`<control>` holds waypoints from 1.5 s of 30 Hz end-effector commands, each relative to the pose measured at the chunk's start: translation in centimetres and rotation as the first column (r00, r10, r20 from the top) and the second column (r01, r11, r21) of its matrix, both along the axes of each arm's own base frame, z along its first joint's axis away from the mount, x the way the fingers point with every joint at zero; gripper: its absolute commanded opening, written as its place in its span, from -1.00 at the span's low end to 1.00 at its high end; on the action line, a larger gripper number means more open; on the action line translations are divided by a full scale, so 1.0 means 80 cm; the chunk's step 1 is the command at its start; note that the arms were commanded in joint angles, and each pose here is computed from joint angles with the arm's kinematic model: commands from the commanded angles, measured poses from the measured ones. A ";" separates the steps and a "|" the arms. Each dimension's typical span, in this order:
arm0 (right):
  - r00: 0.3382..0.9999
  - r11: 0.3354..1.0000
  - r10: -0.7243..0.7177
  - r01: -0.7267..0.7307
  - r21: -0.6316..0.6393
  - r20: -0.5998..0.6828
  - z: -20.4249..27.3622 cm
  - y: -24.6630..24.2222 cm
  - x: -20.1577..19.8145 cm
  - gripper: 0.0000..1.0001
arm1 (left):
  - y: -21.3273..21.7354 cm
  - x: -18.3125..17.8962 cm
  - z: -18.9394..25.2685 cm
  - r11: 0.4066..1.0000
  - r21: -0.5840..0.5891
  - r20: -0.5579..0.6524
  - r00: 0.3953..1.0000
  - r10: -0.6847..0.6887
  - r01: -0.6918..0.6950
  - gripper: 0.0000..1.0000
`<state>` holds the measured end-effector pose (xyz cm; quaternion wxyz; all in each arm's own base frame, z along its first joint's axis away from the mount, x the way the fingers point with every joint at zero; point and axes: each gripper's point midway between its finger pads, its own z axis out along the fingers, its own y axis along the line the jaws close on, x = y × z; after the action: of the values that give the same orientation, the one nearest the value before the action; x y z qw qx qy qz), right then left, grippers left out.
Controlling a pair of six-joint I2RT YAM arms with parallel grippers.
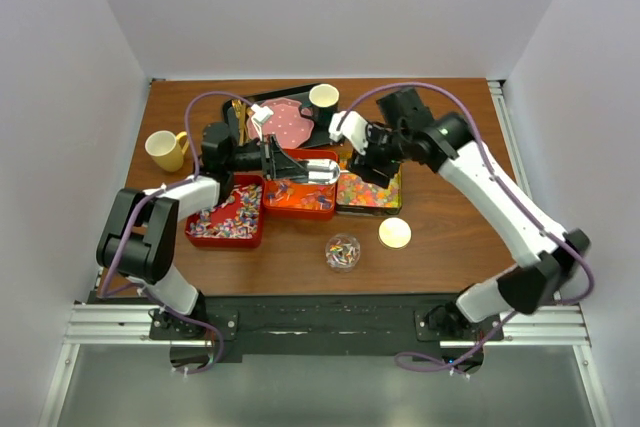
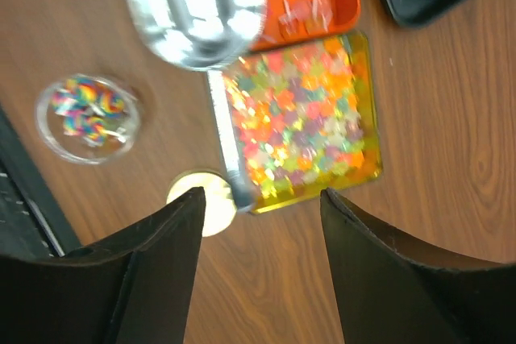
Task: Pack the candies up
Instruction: Adjust the spatula.
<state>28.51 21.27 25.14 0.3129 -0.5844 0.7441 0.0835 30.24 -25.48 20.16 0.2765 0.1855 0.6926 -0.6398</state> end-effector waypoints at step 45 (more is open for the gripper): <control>0.969 0.970 0.238 -0.240 0.030 0.063 -0.029 0.043 0.009 -1.00 | -0.005 0.011 0.013 1.000 -0.010 0.039 0.999 -0.021 0.022 -0.42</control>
<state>28.92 25.30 22.64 0.3411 -0.6497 0.6664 0.1320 30.45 -25.68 19.77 0.2576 0.1797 0.6916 -0.6504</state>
